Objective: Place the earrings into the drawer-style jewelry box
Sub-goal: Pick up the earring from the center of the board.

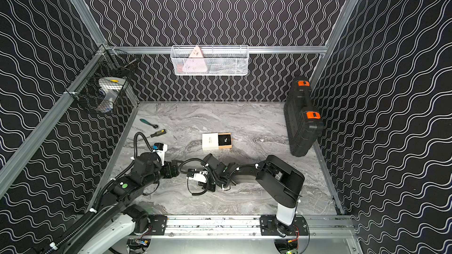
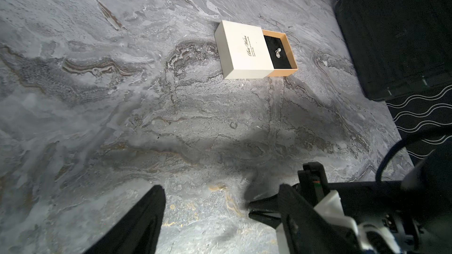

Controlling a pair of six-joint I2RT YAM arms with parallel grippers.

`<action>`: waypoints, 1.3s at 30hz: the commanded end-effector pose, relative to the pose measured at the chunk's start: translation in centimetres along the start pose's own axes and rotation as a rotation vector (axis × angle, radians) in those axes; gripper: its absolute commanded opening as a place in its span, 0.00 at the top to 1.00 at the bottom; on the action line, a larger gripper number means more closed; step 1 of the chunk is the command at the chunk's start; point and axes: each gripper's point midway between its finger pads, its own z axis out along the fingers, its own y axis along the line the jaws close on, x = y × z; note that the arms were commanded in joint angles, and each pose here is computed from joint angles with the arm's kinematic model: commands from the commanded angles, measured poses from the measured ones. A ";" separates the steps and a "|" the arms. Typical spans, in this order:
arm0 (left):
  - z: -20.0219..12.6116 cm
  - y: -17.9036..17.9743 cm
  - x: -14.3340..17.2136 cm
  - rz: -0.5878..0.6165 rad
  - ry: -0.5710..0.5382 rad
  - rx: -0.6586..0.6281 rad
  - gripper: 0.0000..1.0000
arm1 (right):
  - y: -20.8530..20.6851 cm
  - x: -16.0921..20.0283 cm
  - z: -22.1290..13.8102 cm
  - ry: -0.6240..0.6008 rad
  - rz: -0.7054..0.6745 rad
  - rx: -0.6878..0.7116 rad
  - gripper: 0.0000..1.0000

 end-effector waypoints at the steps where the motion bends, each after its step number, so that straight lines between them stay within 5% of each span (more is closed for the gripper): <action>1: 0.5 -0.9 -0.5 -0.011 -0.014 0.047 0.22 | -0.9 -1.2 -0.8 -0.075 0.048 0.003 0.93; 22: 6.7 -6.5 1.1 -0.124 0.085 0.424 0.28 | -7.8 -1.5 -7.9 -0.360 0.338 0.105 0.92; 32: 5.4 -11.1 -1.1 -0.110 0.046 0.690 0.52 | -8.7 -4.5 -13.4 -0.571 0.473 0.100 0.91; 39: 3.4 -13.3 -2.9 -0.062 -0.001 0.803 0.57 | -7.8 -6.1 -16.6 -0.669 0.504 0.066 0.90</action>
